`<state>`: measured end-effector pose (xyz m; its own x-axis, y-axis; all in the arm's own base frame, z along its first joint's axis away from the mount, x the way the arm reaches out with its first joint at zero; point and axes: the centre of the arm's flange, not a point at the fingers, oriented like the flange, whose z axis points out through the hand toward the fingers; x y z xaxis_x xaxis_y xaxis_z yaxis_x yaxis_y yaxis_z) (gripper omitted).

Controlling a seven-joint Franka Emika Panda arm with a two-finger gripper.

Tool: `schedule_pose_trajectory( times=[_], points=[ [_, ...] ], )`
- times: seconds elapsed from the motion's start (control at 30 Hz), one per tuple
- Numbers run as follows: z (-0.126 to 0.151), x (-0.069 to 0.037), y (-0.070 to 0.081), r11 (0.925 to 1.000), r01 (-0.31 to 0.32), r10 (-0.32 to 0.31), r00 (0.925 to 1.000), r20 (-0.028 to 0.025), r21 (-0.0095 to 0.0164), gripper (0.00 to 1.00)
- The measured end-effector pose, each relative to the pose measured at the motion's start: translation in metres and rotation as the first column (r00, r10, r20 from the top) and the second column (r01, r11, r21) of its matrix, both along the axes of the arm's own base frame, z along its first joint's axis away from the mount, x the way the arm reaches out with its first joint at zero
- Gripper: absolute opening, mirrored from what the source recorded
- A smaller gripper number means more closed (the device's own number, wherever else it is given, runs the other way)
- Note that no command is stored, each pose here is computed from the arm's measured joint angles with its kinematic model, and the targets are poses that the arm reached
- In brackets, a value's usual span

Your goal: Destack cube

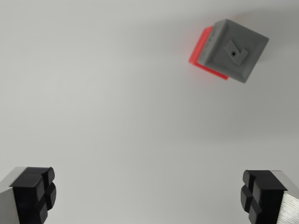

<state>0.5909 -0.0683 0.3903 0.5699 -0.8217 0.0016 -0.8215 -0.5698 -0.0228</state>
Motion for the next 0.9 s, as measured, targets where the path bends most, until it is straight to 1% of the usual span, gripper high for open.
schedule_pose_trajectory(
  times=[0.07, 0.2, 0.27, 0.37, 0.47, 0.57, 0.63, 0.77, 0.83, 0.9],
  points=[
    [-0.004, 0.001, -0.003, 0.9999, 0.012, -0.012, 0.9999, 0.0, -0.0009, 1.0],
    [-0.015, 0.003, -0.008, 0.9992, 0.04, -0.04, 0.9992, -0.0026, -0.0023, 1.0],
    [-0.02, 0.004, -0.012, 0.9985, 0.054, -0.054, 0.9985, -0.0043, -0.0027, 1.0],
    [-0.027, 0.006, -0.016, 0.9973, 0.074, -0.074, 0.9973, -0.005, -0.0035, 1.0],
    [-0.037, 0.008, -0.021, 0.9951, 0.099, -0.099, 0.995, -0.007, -0.0044, 1.0],
    [-0.044, 0.01, -0.025, 0.9928, 0.12, -0.12, 0.9927, -0.0092, -0.0044, 1.0],
    [-0.05, 0.012, -0.029, 0.9905, 0.138, -0.138, 0.9905, -0.0092, -0.0049, 1.0],
    [-0.062, 0.015, -0.036, 0.9854, 0.17, -0.17, 0.9853, -0.0109, -0.0058, 1.0],
    [-0.07, 0.017, -0.041, 0.9815, 0.191, -0.191, 0.9814, -0.0131, -0.0064, 1.0],
    [-0.076, 0.018, -0.044, 0.9783, 0.207, -0.207, 0.9782, -0.0138, -0.0066, 1.0]
  ],
)
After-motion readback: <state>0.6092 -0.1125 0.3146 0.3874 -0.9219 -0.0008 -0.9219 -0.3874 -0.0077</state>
